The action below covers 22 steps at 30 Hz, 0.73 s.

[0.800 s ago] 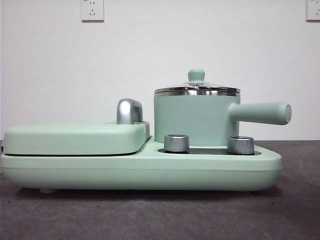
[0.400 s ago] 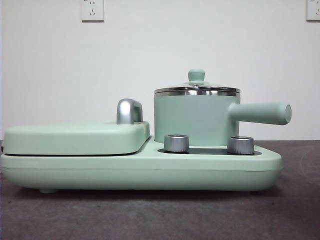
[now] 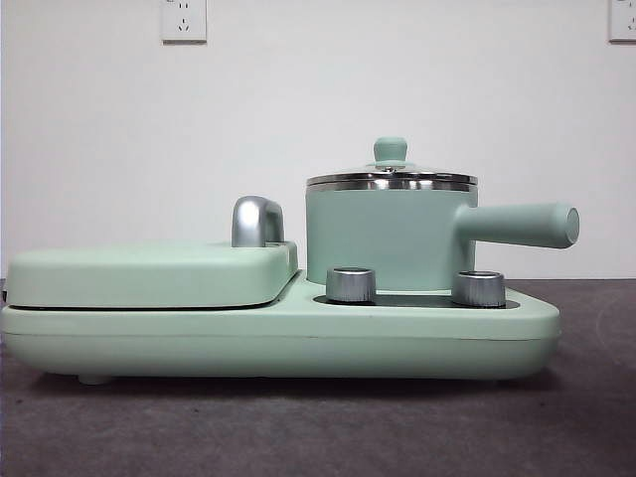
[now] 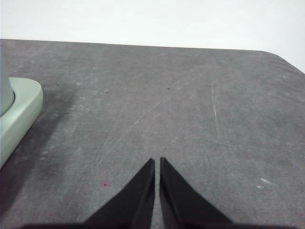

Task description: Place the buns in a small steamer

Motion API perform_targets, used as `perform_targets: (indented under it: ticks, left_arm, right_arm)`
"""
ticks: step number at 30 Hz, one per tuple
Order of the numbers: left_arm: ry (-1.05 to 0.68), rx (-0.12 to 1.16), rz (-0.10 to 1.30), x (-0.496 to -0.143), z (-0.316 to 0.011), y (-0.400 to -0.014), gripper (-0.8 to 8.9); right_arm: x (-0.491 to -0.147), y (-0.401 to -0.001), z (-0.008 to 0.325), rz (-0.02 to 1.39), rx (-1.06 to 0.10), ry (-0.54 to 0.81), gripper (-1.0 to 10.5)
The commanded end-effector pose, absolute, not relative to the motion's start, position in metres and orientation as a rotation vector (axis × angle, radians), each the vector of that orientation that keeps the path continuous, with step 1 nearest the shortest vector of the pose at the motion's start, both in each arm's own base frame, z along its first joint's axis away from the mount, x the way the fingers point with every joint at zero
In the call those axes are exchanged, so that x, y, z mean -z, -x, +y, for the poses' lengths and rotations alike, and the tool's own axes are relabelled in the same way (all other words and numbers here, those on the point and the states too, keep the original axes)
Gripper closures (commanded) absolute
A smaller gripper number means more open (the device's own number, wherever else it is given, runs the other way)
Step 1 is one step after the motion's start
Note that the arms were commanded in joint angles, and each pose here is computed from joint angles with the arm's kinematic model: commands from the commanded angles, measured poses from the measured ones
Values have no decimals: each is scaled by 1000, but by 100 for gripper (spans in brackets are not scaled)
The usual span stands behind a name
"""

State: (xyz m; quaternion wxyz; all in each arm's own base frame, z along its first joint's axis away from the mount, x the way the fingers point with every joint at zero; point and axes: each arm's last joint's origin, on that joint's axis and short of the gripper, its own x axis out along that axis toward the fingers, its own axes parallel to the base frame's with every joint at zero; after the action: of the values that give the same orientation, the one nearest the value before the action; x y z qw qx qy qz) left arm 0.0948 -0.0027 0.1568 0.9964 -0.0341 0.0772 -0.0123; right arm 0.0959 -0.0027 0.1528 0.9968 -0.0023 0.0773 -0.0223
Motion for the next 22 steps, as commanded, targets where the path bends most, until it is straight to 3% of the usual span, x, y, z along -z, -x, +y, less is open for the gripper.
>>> perform_targets:
  ticks: [1,22]
  left_arm:
    - [68,20,178,-150,-3,-96,789]
    - [62,46,183,-149,-5,-95,789]
  right_arm:
    - [-152,-96,-3,150,48,16,931]
    - [-152,-96,-3,150,48,16,931]
